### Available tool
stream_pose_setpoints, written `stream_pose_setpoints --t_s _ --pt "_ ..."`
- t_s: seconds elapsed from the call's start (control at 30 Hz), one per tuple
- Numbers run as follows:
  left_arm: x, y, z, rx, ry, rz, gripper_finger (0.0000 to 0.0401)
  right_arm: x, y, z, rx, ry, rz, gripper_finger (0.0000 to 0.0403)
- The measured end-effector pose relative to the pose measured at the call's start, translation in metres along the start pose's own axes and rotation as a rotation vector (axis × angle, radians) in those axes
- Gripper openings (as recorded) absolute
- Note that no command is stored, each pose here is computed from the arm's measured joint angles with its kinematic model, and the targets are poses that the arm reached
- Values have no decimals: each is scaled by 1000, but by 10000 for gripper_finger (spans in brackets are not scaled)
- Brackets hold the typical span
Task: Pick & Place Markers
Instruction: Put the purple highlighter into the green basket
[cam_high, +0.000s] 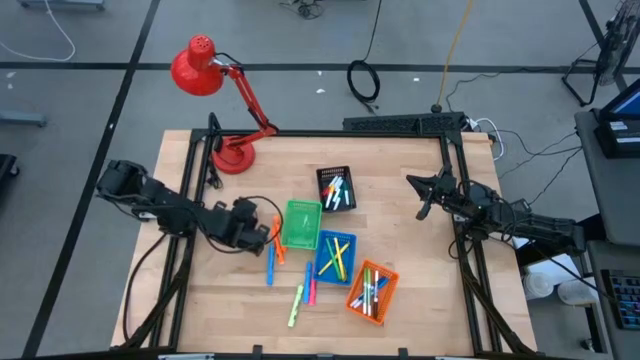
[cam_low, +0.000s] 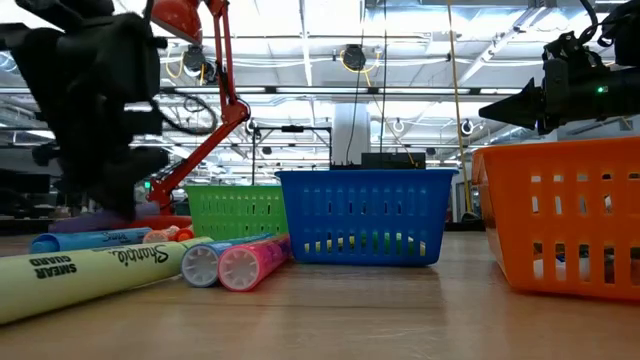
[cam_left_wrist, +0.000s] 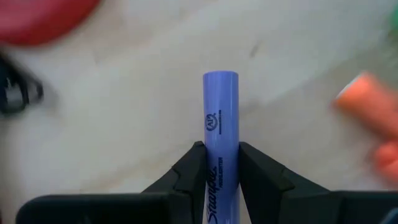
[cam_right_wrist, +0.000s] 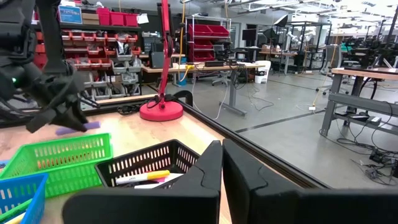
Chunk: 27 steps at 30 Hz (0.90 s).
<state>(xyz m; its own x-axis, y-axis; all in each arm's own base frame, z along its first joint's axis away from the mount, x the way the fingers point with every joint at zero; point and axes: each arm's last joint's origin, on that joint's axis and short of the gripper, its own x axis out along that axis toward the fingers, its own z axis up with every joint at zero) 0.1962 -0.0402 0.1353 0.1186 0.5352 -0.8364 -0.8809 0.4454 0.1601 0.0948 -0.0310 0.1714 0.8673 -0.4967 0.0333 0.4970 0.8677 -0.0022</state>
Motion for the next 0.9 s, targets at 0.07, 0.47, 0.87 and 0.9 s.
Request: stream_pose_setpoints --t_s 0.07,0.47,0.87,0.9 --pt "-7 -1 8 10 -64 -20 87 0 0 0 0 0 0 0" --pt "-81 -28 76 102 -546 -389 87 0 0 0 0 0 0 0" --pt "-48 -72 99 256 -597 -583 87 0 0 0 0 0 0 0" --pt "-42 -75 100 253 -582 -590 87 0 0 0 0 0 0 0"
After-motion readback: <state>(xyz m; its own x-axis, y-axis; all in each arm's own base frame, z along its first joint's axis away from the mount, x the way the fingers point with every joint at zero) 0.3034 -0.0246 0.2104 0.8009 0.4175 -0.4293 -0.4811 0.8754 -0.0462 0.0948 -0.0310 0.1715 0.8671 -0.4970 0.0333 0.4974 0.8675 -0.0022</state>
